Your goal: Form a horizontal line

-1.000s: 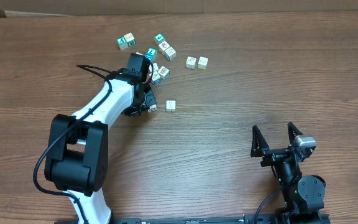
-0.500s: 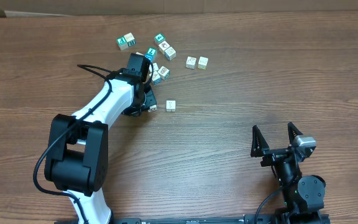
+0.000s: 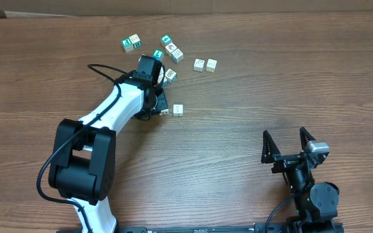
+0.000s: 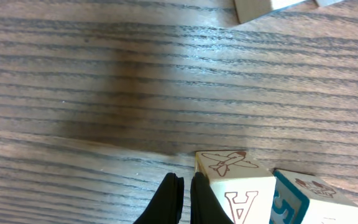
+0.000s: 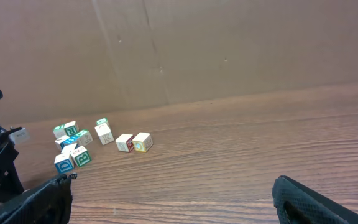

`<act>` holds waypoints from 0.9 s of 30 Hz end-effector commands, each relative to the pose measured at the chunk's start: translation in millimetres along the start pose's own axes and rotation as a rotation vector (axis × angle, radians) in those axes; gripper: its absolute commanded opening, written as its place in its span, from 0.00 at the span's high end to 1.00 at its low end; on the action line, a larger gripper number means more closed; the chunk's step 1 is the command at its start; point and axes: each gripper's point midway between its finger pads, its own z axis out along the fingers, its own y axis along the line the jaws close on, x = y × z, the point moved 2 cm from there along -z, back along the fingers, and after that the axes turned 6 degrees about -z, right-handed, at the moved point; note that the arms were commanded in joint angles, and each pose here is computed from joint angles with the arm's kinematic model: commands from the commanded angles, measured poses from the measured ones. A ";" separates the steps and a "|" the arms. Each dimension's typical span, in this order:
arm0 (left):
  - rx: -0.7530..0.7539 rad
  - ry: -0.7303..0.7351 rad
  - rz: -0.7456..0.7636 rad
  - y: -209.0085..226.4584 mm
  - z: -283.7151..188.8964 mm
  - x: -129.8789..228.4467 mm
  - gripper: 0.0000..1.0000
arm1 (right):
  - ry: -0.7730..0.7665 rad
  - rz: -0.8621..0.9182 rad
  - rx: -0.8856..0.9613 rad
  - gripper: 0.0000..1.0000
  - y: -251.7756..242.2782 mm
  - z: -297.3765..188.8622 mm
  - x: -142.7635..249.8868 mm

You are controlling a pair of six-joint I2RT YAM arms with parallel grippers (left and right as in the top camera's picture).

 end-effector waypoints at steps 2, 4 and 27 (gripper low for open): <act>-0.028 -0.008 0.037 3.4 4.5 1.9 0.96 | -0.005 -0.005 0.010 0.00 -2.0 0.2 1.6; -0.032 -0.016 0.037 3.8 4.5 0.5 0.96 | -0.005 -0.004 0.010 0.00 -2.1 0.2 1.6; -0.025 -0.051 0.082 -0.2 22.3 -8.4 0.96 | -0.005 -0.005 0.010 0.00 -2.0 0.2 1.6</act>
